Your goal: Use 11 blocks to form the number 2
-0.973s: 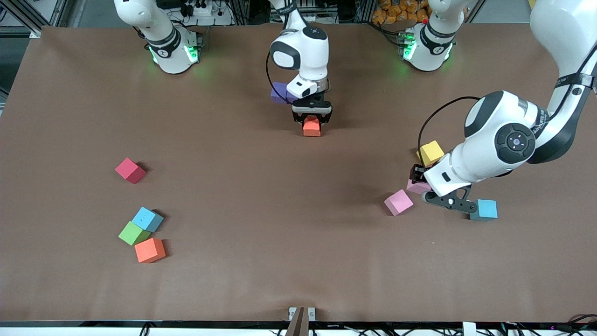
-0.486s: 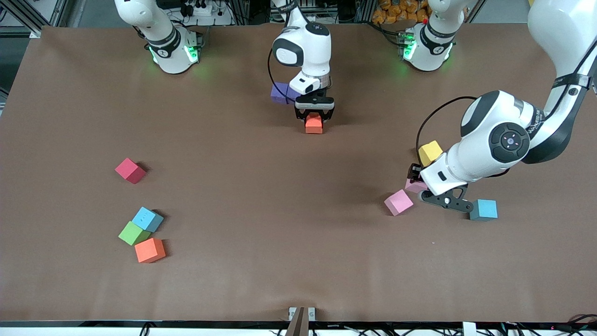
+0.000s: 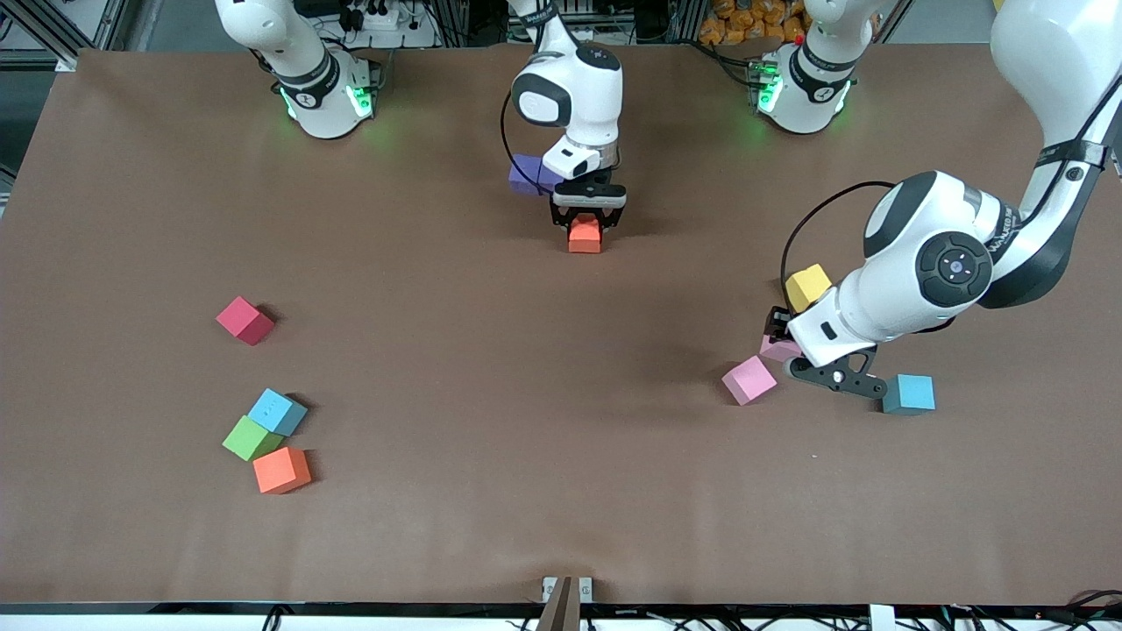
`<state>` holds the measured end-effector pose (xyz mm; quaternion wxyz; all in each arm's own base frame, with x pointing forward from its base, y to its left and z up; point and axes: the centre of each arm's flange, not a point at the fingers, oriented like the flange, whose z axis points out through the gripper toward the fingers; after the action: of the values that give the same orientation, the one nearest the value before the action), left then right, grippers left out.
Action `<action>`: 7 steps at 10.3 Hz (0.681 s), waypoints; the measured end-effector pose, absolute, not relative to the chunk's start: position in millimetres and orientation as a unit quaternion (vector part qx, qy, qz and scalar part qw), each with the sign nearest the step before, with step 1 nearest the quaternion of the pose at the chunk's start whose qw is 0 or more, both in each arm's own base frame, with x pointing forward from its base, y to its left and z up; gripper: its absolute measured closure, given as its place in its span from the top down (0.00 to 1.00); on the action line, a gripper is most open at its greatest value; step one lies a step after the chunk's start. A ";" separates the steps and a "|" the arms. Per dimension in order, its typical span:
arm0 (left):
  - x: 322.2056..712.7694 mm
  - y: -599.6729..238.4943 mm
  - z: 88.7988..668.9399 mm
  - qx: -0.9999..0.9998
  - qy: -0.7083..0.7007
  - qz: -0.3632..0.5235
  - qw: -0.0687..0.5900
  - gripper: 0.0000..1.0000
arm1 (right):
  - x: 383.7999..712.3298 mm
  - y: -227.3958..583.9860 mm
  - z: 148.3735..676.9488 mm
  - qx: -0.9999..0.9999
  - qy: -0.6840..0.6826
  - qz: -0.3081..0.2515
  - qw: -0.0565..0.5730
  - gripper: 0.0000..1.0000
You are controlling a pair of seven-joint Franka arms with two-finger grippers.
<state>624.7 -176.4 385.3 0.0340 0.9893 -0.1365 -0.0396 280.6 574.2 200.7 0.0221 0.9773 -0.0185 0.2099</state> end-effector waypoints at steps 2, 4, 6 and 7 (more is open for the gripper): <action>623.6 -176.6 384.3 0.989 -0.137 -0.044 0.032 0.59 | 280.7 573.7 198.9 0.977 -0.022 0.211 0.023 0.59; 622.9 -176.6 383.8 0.989 -0.138 -0.047 0.031 0.59 | 280.5 573.1 196.1 0.977 -0.025 0.211 0.025 0.59; 622.6 -177.7 383.8 0.989 -0.138 -0.047 0.031 0.59 | 279.8 572.8 193.2 0.976 -0.028 0.212 0.026 0.59; 622.0 -179.9 383.8 0.989 -0.140 -0.047 0.031 0.59 | 279.9 572.9 193.3 0.976 -0.029 0.213 0.026 0.59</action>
<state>622.0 -179.9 383.8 0.0311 0.9885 -0.1402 -0.0468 279.9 572.9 193.3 0.0259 0.9764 -0.0287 0.2126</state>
